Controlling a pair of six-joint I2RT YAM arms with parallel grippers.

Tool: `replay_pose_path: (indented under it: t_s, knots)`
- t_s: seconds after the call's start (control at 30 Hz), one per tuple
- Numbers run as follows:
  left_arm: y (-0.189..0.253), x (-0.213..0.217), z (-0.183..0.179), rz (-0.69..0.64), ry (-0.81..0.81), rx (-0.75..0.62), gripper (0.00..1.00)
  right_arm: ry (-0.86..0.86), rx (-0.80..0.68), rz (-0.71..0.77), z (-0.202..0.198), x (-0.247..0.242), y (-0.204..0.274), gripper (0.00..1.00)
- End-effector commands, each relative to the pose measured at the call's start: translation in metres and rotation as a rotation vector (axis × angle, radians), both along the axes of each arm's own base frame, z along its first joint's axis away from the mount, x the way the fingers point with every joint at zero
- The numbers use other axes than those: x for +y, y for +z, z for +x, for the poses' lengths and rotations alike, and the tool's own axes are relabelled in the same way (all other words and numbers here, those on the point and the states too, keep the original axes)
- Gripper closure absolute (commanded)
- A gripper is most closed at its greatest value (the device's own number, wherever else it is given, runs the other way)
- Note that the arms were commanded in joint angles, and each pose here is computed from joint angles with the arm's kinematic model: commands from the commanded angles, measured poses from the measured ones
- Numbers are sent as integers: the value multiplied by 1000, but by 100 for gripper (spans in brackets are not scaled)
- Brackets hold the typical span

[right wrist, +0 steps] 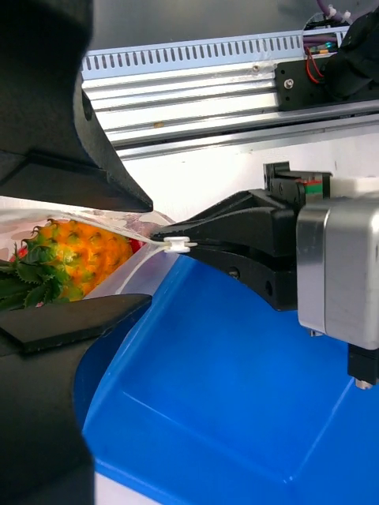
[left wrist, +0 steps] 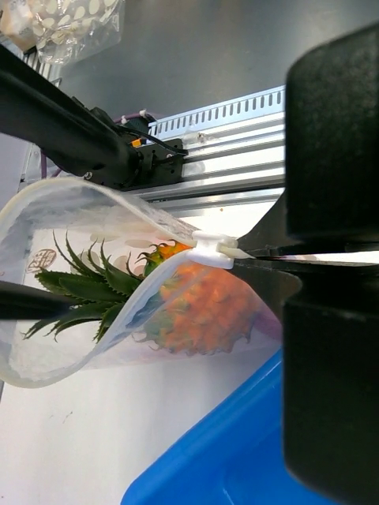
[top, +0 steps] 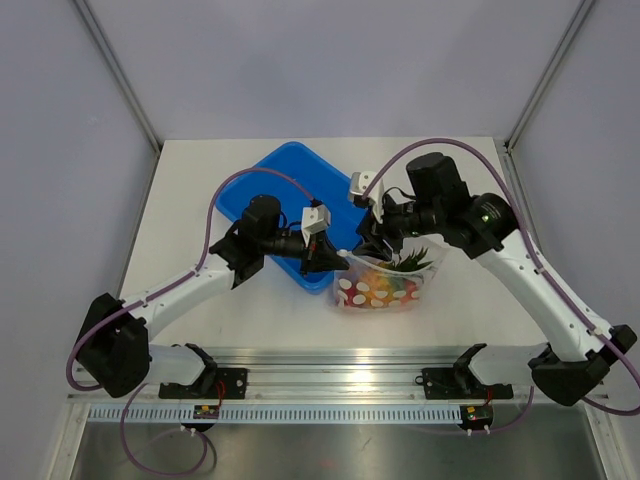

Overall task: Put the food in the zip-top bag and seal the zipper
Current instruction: Zip the zipper food storage bag at the center of the board.

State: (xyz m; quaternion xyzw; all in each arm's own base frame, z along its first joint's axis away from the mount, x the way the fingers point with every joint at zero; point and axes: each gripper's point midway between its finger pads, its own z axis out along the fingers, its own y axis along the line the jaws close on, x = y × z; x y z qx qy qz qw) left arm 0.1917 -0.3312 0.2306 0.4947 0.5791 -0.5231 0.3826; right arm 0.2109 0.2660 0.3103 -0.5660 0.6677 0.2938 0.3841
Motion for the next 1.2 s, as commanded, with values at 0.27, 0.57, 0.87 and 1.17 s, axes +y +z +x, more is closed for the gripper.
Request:
replay_pose_path:
  t_s: [0.27, 0.57, 0.87, 1.17]
  knots:
    - [32, 2, -6, -84, -56, -142, 100, 85, 73, 8, -12, 11, -8, 45]
    - [29, 2, -4, -79, -46, -146, 100, 107, 105, 4, -7, 20, -14, 45]
    - [29, 0, -1, -79, -38, -140, 100, 122, 137, -4, -8, 23, -22, 53]
    - [28, -1, 1, -75, -33, -121, 100, 133, 153, 15, -9, 27, -21, 80]
